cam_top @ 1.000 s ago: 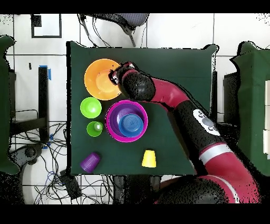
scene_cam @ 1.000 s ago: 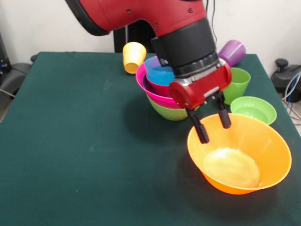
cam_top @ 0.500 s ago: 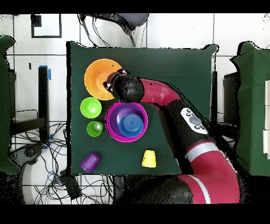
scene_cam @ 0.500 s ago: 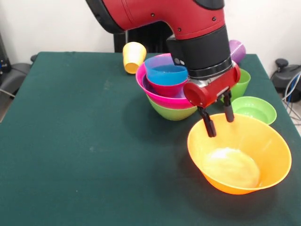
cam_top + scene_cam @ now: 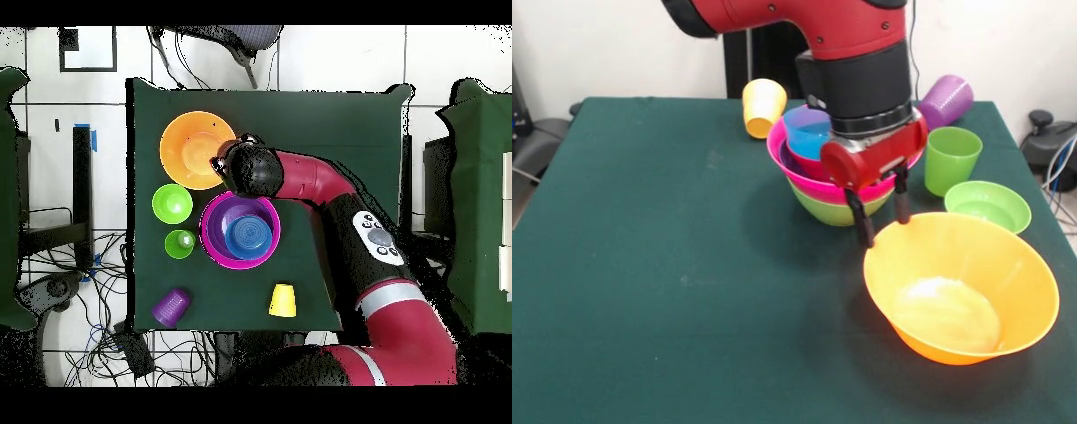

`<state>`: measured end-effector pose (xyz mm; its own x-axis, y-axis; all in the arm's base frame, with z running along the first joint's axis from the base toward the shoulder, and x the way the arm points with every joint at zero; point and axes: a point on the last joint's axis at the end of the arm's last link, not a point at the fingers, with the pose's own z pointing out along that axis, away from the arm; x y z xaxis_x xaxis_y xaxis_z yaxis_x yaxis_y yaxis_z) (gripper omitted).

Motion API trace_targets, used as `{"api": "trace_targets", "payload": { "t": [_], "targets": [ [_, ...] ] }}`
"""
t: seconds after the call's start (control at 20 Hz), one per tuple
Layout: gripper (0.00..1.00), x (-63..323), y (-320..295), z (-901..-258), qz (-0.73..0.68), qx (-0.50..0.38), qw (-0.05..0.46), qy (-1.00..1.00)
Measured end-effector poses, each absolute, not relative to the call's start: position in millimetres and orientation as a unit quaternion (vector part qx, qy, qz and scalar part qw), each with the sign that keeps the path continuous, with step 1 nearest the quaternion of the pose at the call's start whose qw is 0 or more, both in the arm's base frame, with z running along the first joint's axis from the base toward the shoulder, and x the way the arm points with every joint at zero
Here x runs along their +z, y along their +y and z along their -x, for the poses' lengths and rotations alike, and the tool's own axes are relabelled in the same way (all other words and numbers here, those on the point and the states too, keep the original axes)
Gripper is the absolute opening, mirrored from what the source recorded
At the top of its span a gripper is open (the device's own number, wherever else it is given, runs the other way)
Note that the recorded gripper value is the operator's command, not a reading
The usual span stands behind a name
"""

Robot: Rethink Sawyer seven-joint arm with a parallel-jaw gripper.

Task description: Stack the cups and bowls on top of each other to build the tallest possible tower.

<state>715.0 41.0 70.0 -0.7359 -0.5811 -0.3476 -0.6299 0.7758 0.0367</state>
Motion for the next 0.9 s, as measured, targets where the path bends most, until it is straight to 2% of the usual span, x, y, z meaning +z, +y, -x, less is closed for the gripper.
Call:
{"api": "trace_targets", "payload": {
  "t": [0.6, 0.9],
  "targets": [
    [1.00, 75, 8, -710, 0.316, 0.043, 0.150, 0.936],
    [1.00, 78, 3, -715, 0.309, 0.038, 0.171, 0.935]
  ]
}}
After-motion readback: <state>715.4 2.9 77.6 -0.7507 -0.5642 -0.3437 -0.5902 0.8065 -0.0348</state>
